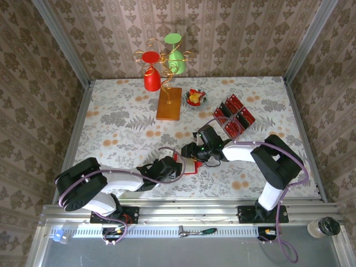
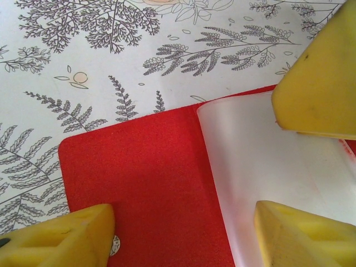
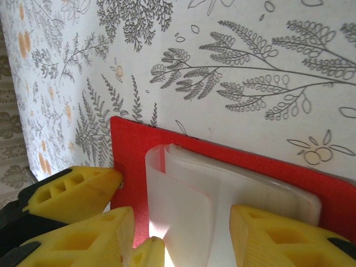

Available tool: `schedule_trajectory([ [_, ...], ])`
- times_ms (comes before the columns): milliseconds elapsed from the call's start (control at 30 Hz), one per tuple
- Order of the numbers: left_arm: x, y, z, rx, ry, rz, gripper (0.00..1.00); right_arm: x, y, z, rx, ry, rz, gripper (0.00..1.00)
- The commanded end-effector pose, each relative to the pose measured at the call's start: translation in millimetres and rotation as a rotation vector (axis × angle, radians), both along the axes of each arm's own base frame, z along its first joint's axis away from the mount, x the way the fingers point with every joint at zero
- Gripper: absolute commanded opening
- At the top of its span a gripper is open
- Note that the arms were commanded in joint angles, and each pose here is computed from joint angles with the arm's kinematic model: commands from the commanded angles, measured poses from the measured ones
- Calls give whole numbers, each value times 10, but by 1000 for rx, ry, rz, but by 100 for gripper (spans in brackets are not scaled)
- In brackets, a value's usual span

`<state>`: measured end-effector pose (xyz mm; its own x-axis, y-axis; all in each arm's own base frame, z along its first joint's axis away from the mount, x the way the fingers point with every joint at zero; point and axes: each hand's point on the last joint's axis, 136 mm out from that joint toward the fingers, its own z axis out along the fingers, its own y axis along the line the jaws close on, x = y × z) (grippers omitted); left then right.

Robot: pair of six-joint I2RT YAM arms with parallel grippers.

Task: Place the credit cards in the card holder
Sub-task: Flip over the card slot in the card holder.

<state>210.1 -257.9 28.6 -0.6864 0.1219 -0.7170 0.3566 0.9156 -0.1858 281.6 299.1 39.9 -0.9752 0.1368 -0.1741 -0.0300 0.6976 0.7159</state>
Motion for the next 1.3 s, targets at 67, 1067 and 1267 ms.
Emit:
schedule_trajectory([
  [67,-33,33,-11,6,-2,-6,69,11,106,40,44,24,17,49],
  [1067,84,382,828,-119,-162,109,94,-112,508,534,117,-21,81,48],
  [1267,104,659,953,-156,-177,177,96,-105,652,425,102,0,89,49],
])
